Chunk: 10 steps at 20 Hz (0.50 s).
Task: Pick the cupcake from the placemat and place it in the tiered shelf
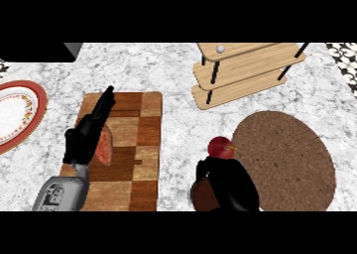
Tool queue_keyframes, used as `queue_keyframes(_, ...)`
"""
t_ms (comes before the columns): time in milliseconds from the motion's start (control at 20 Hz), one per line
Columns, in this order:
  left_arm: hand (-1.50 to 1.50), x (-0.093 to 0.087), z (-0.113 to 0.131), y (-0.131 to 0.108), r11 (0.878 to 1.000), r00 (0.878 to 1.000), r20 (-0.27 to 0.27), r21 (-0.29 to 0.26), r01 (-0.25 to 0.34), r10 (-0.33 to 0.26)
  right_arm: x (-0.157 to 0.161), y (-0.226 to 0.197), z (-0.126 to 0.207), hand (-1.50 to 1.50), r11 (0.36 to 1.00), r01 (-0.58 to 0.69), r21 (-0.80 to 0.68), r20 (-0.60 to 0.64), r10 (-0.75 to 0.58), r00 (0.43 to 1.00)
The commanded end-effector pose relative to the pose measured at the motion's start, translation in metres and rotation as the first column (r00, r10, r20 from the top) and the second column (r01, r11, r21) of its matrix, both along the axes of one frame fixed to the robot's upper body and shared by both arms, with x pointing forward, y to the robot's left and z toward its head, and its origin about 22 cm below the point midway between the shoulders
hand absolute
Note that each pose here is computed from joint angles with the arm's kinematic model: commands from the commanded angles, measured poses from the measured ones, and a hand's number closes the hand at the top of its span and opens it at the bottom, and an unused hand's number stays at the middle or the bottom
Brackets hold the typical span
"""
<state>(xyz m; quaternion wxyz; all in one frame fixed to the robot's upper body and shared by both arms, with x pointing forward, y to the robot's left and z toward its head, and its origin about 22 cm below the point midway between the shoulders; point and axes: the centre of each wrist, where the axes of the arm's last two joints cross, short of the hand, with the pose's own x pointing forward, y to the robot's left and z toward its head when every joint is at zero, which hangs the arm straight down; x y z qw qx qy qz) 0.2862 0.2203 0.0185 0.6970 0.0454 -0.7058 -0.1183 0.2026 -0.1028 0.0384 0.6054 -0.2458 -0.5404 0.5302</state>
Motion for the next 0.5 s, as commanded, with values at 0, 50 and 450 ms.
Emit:
queue_keyframes(0, 0.00, -0.004, -0.010, 0.009, 1.000, 1.000, -0.008, 0.004, -0.003, 0.003, -0.034, 0.028, 0.023, 1.50, 0.992, -0.026, 0.124, 0.042, 0.021, 0.999)
queue_keyframes(50, 0.00, -0.002, -0.007, 0.012, 1.000, 1.000, 0.004, -0.010, -0.018, 0.018, -0.032, 0.032, 0.029, 1.50, 0.975, -0.013, 0.223, 0.058, 0.000, 0.998)
queue_keyframes(450, 0.00, -0.003, -0.010, 0.000, 1.000, 1.000, 0.009, 0.006, -0.006, 0.006, -0.061, 0.020, 0.099, 1.50, 0.880, -0.009, 0.474, 0.227, -0.113, 0.967)
